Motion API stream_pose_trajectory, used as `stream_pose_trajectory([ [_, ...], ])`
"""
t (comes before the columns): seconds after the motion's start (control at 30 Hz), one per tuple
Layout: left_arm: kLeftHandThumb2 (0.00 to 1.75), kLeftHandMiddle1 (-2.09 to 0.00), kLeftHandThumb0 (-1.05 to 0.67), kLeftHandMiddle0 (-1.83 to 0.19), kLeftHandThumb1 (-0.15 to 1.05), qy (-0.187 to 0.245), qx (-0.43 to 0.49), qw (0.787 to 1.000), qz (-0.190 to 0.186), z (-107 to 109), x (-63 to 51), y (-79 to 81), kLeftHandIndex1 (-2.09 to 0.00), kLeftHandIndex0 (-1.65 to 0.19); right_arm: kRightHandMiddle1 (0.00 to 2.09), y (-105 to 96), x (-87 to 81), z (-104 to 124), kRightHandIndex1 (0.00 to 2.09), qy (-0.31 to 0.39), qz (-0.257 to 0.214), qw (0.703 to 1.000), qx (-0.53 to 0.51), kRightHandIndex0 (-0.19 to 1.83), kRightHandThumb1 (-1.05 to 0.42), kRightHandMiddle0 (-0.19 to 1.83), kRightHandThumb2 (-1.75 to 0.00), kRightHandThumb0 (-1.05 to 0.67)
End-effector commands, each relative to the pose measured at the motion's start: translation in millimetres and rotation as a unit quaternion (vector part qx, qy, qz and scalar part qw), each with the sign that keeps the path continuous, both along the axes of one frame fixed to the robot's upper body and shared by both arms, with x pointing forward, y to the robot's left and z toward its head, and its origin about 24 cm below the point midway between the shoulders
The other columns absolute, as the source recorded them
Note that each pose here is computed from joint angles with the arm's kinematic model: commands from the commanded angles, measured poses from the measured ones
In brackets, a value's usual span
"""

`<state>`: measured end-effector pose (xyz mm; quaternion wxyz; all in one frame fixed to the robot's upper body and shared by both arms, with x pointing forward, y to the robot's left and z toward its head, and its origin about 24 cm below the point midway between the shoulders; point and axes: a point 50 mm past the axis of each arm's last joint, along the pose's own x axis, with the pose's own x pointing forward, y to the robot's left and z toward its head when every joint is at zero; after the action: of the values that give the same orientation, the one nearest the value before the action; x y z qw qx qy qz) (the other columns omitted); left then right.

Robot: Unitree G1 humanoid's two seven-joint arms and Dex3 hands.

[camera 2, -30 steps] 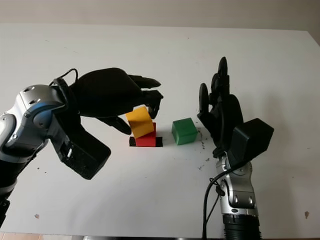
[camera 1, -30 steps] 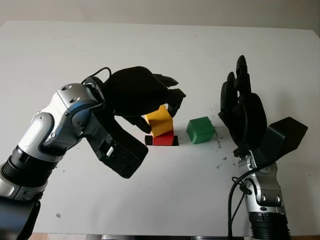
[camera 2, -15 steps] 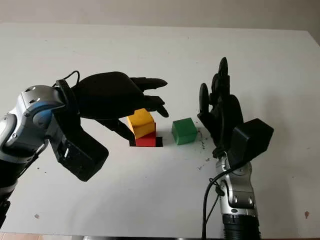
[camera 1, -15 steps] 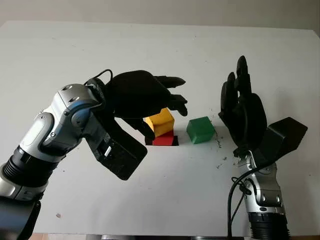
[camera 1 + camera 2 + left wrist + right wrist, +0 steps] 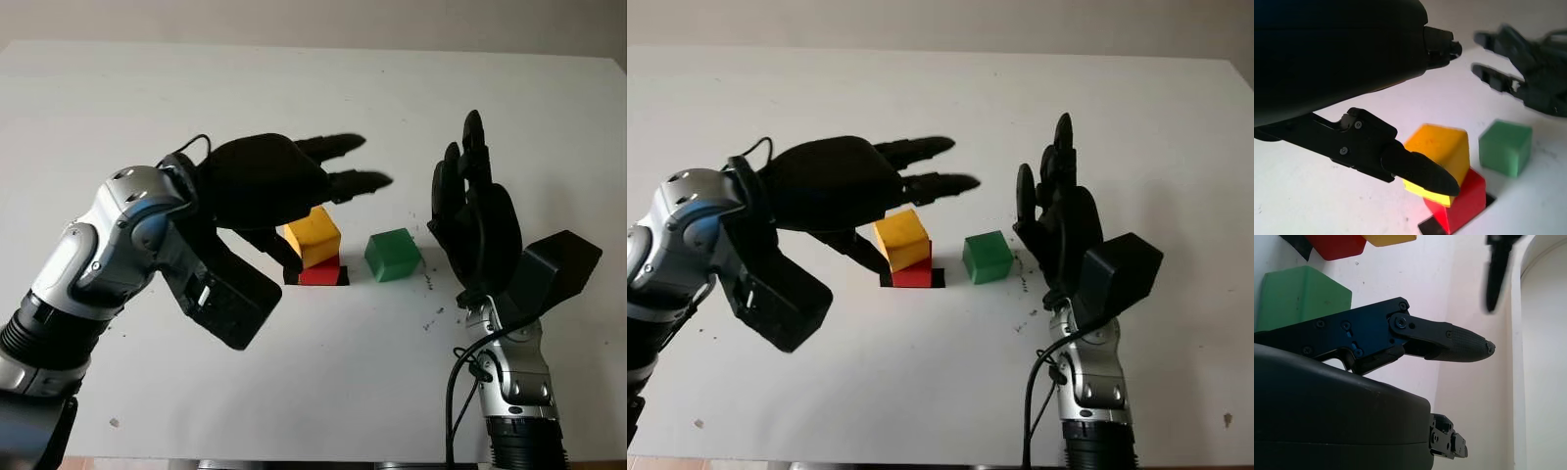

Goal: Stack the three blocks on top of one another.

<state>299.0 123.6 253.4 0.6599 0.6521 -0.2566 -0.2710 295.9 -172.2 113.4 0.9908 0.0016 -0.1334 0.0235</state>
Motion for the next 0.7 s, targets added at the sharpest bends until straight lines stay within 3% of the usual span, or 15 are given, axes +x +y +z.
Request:
stream_pose_trajectory([
  [0.0, 0.10, 0.00, -0.84, 0.19, 1.02, -0.003, -0.059, 0.998, 0.013, 9.6, -1.4, 10.1, 0.00, 0.19, 0.00, -3.7, -2.4, 4.9, 0.00, -0.005, -0.003, 1.000, -0.006, -0.19, -1.05, -0.19, -0.59, -0.73],
  [0.07, 0.12, 0.00, -0.90, 0.19, 1.04, 0.006, -0.116, 0.993, 0.018, 13.7, -1.7, 21.2, 0.00, 0.19, 0.00, -5.2, -2.2, 7.7, 0.00, -0.007, -0.002, 1.000, -0.006, -0.19, -1.05, -0.19, -0.58, -0.72],
  [0.17, 0.37, 0.00, -0.90, 0.19, 1.05, 0.029, -0.190, 0.981, 0.018, 15.8, -3.2, 38.1, 0.00, 0.19, 0.00, -8.2, -1.2, 12.7, 0.00, -0.013, 0.003, 1.000, -0.014, -0.19, -1.05, -0.19, -0.58, -0.71],
  [0.27, 0.58, 0.00, -0.88, 0.19, 1.05, 0.028, -0.338, 0.940, 0.029, 6.5, -4.4, 51.4, 0.00, 0.19, 0.00, -16.4, 0.4, 30.0, 0.00, -0.040, 0.000, 0.997, -0.066, -0.19, -1.05, -0.19, -0.51, -0.67],
  [0.33, 0.64, 0.00, -0.87, 0.19, 1.05, 0.028, -0.396, 0.917, 0.039, 1.2, -5.1, 57.2, 0.00, 0.19, 0.00, -21.4, 1.2, 42.0, 0.00, -0.060, -0.001, 0.992, -0.108, -0.19, -1.05, -0.19, -0.36, -0.72],
  [0.37, 0.66, 0.00, -0.83, 0.19, 1.05, 0.028, -0.415, 0.908, 0.042, -0.7, -5.6, 59.9, 0.00, 0.19, 0.02, -24.1, 1.4, 48.3, 0.00, -0.066, 0.000, 0.988, -0.140, -0.19, -1.04, -0.17, -0.24, -0.75],
  [0.47, 0.62, 0.00, -0.79, 0.19, 1.05, 0.038, -0.504, 0.861, 0.052, -9.8, -5.5, 66.5, 0.00, 0.19, 0.07, -32.3, -0.7, 70.0, 0.01, -0.071, -0.001, 0.972, -0.225, -0.18, -0.97, -0.08, -0.07, -0.78],
  [0.57, 0.62, 0.00, -0.78, 0.19, 1.05, 0.042, -0.550, 0.831, 0.066, -22.9, -4.0, 73.9, 0.00, 0.19, 0.12, -37.1, -5.3, 90.8, 0.05, -0.083, -0.002, 0.944, -0.320, -0.12, -0.91, 0.05, -0.04, -0.81],
  [0.67, 0.65, 0.00, -0.78, 0.19, 1.05, 0.078, -0.584, 0.804, 0.080, -39.0, -2.9, 84.2, 0.00, 0.19, 0.15, -37.8, -12.1, 107.3, 0.07, -0.079, 0.009, 0.918, -0.389, -0.08, -0.84, 0.17, -0.03, -0.77],
])
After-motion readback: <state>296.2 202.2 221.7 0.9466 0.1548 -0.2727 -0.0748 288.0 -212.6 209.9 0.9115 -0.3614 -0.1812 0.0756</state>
